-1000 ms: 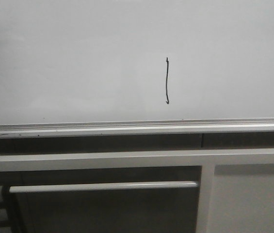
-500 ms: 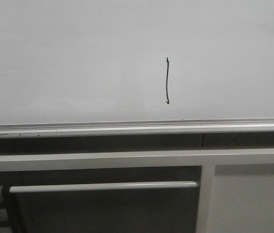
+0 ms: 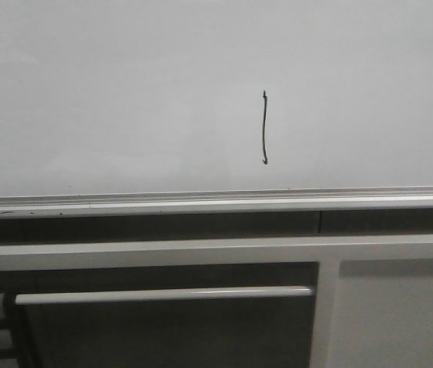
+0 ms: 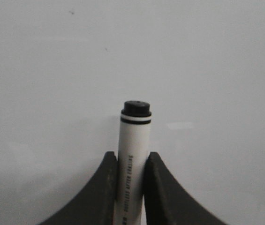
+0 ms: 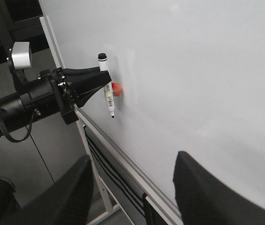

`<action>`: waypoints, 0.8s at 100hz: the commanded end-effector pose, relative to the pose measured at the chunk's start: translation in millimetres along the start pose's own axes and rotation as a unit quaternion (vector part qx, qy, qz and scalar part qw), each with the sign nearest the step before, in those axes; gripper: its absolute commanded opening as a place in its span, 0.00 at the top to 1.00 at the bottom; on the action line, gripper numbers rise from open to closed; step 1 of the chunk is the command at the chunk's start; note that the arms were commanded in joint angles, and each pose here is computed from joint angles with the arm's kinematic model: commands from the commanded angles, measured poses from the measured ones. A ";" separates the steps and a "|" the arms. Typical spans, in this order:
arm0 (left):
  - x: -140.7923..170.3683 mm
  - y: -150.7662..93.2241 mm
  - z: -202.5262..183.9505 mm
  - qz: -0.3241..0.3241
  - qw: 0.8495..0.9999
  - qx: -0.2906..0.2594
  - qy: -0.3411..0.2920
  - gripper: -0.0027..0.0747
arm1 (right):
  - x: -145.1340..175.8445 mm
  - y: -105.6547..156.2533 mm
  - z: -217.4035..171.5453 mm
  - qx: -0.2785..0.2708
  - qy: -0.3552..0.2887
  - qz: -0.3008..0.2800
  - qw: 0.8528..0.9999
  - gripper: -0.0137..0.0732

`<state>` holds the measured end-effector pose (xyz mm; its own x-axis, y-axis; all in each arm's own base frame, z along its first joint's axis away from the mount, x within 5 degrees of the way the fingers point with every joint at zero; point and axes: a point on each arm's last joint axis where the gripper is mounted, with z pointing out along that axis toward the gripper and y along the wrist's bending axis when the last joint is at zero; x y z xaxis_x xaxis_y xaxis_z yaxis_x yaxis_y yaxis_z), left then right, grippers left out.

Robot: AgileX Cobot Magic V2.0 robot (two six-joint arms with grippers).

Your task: Write number 1 on whiteboard

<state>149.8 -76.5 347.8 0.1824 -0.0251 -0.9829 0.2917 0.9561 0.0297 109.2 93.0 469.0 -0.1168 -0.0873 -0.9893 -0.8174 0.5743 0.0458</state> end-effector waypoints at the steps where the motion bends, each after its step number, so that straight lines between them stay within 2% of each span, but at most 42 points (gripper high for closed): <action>1: -10.4 2.2 4.3 0.000 0.999 -0.019 -0.030 0.99 | -14.8 2.0 -6.8 0.011 -0.045 0.001 0.999 0.43; 80: -1.9 0.5 14.3 -0.002 0.999 -0.034 -0.021 0.99 | -14.9 1.9 -6.8 0.011 -0.045 0.001 0.999 0.43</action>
<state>162.3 -83.5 337.9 0.1419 -0.0173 -0.9897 0.2724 0.9619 0.0222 109.2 93.0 469.0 -0.1168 -0.0873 -0.9893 -0.8174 0.5743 0.0458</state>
